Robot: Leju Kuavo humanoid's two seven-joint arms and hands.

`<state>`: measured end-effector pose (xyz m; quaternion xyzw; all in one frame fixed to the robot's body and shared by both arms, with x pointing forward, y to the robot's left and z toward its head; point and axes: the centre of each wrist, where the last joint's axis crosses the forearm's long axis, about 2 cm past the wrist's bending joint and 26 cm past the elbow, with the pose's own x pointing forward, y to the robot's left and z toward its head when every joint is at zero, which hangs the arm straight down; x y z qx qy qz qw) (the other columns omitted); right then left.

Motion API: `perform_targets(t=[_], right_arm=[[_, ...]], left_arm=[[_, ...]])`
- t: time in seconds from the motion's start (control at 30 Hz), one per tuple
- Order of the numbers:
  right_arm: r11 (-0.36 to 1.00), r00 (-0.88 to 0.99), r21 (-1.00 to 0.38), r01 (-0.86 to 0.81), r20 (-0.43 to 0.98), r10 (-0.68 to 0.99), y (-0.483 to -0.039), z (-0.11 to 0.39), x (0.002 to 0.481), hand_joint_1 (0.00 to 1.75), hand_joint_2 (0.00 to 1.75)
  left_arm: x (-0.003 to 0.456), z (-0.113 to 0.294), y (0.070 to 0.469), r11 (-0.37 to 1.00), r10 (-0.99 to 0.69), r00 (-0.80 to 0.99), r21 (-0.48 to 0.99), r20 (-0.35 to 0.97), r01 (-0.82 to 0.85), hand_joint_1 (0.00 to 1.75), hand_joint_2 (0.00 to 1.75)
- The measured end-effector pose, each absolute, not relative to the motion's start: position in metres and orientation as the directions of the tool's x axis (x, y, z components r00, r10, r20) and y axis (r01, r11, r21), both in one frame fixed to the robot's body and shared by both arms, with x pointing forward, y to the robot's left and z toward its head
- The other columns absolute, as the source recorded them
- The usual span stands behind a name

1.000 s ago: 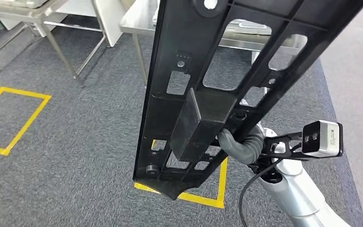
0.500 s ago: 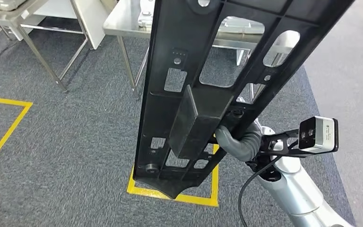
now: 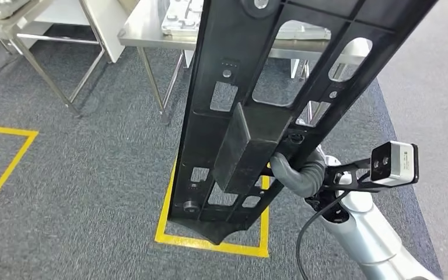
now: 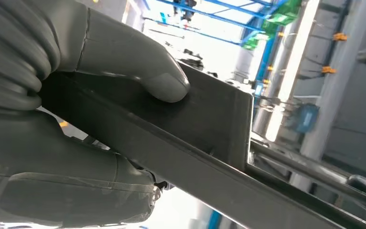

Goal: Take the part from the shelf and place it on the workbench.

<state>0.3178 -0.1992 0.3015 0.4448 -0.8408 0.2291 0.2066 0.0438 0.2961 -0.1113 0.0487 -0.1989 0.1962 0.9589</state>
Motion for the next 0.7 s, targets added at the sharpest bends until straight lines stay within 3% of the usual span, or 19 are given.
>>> perform_targets(t=[0.7], right_arm=[[0.497, -0.517, -0.202, -0.844, 0.554, -0.653, -0.1977, 0.3031, 0.3213, 1.75, 1.75]], left_arm=[[0.0374, -0.1120, 0.2971, 0.916, 0.355, 0.850, 0.036, 0.389, -0.399, 0.00, 1.75]])
